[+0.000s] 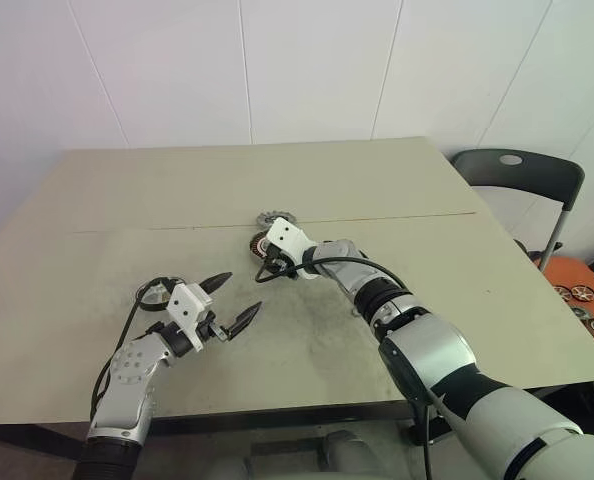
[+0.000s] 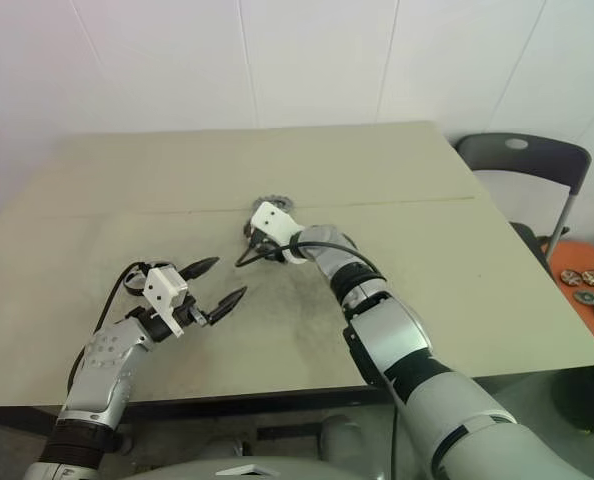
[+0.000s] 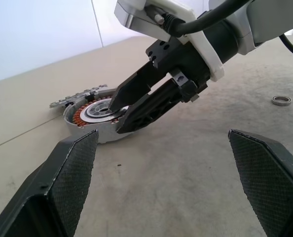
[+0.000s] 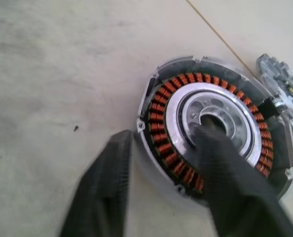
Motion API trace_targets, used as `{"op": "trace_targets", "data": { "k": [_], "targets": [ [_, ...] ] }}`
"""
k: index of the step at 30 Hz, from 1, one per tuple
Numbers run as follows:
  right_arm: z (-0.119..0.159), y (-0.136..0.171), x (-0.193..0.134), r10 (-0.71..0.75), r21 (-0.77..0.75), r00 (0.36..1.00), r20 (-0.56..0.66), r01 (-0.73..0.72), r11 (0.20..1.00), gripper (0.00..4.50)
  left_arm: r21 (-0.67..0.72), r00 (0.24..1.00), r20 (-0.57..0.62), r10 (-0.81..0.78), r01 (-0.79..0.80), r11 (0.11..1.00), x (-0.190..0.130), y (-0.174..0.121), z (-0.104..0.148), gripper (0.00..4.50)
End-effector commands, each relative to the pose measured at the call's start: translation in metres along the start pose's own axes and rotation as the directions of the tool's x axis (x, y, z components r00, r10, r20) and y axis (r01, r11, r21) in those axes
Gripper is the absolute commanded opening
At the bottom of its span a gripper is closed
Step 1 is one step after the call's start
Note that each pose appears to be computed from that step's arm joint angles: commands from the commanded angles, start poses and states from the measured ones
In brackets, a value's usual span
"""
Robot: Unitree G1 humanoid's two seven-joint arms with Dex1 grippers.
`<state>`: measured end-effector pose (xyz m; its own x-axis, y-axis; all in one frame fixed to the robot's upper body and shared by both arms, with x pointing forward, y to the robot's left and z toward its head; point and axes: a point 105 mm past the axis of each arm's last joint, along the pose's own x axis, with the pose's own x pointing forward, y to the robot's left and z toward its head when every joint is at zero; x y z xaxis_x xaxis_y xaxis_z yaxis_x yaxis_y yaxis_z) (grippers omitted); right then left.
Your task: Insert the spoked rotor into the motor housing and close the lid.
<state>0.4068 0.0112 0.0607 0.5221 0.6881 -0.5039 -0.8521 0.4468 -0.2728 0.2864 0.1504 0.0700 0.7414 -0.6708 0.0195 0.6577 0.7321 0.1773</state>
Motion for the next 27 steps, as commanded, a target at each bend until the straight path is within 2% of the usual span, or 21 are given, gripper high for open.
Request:
{"op": "trace_targets", "data": {
  "k": [1,10,15,27],
  "targets": [
    [-0.027,0.004,0.0,0.001,-0.035,0.996,-0.092,-0.004,0.999,1.02,0.038,0.999,0.05,-0.003,0.002,0.999,0.004,0.0,0.014,4.5],
    [-0.028,0.01,0.0,0.044,-0.055,0.995,-0.094,-0.049,0.997,1.02,0.041,0.999,0.05,-0.006,0.004,0.999,0.006,0.001,0.015,4.5],
    [-0.028,0.014,0.0,0.073,-0.036,0.994,-0.083,-0.076,0.996,0.01,0.044,0.999,0.048,-0.011,0.008,0.999,0.007,0.001,0.015,4.5],
    [-0.013,0.009,-0.003,0.08,0.002,0.997,-0.019,-0.079,0.997,0.01,0.053,0.999,0.046,-0.009,0.006,0.999,0.006,0.003,0.016,4.5]
  ]
}}
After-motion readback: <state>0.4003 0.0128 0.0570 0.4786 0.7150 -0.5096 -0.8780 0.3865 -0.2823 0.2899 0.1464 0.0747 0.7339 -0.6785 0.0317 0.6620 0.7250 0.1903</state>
